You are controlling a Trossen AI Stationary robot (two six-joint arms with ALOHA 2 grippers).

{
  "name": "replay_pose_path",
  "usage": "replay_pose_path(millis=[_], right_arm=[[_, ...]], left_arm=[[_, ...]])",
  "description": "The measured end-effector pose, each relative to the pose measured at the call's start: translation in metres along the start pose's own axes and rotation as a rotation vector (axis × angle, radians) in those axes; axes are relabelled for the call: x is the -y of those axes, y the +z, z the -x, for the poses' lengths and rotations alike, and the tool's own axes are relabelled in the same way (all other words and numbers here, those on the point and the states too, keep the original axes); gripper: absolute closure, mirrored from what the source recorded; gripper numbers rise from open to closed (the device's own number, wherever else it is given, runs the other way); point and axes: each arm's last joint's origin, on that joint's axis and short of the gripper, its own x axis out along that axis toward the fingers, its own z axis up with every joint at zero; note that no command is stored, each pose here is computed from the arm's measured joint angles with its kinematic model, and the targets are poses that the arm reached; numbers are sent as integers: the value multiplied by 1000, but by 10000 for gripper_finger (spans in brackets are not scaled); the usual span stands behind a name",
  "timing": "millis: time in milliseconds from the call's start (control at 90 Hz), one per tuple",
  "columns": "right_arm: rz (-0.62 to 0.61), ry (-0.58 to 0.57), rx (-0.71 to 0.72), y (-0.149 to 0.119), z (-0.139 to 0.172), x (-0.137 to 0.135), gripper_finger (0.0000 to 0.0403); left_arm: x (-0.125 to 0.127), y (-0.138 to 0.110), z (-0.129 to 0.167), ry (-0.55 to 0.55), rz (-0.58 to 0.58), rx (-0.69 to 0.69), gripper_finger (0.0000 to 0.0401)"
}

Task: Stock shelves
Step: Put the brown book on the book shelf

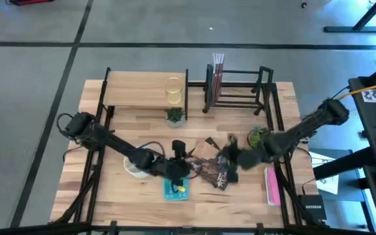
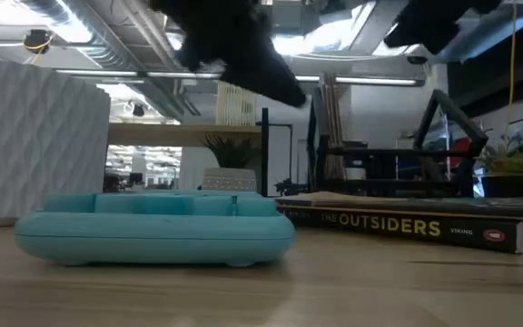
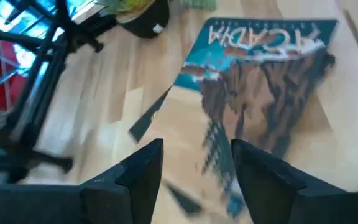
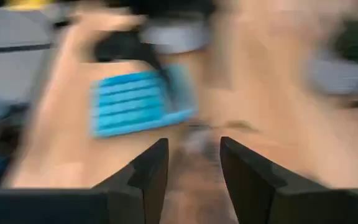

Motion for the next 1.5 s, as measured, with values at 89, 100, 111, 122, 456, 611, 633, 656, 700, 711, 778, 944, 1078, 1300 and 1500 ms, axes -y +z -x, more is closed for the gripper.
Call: replay_pose_path(millis=[89,100,111,122,456,611,633,656,700,711,778,944,1078,1300,1500], right_arm=[[104,51,-48,-23,-22,-28,272],[119,53,-59,-26,-24,-31,272],[134,55,-71,-29,-27,-34,272],[147,55,-83,-33,-29,-37,272],[394,-151,-269,-84,-69,-75,271],[425,-307,-367,-83,-62,-68,271],[427,-327,-388,-83,-60,-66,271],[431,-347,-410,-84,-58,-64,271],[435,-386,-452,-85,-55,-60,271],[437,-397,-463,-86,-54,-59,271],[434,-463,-522,-90,-48,-52,271],[379,-522,-566,-88,-40,-48,271],[324,-354,-483,-67,-48,-70,271],[348,-198,-276,-54,-71,-95,249],[522,-391,-271,-78,-101,-89,185]], left_arm=[[-11,-3,-21,8,-1,29,223],[-12,-4,-23,6,4,33,223],[-14,-4,-26,4,9,38,223],[-15,-5,-28,2,15,45,223],[-32,-39,-84,-246,137,50,232],[-24,-51,-88,-301,187,-41,233],[-23,-51,-87,-306,193,-54,233],[-21,-51,-86,-310,202,-65,234],[-18,-51,-84,-317,215,-81,234],[-17,-51,-84,-319,216,-84,234],[-10,-49,-80,-329,226,-90,234],[5,-44,-73,-333,207,-76,234],[6,-44,-72,-298,209,-76,234],[1,-46,-76,-282,304,-90,234],[1,-46,-76,-281,346,-98,234]])
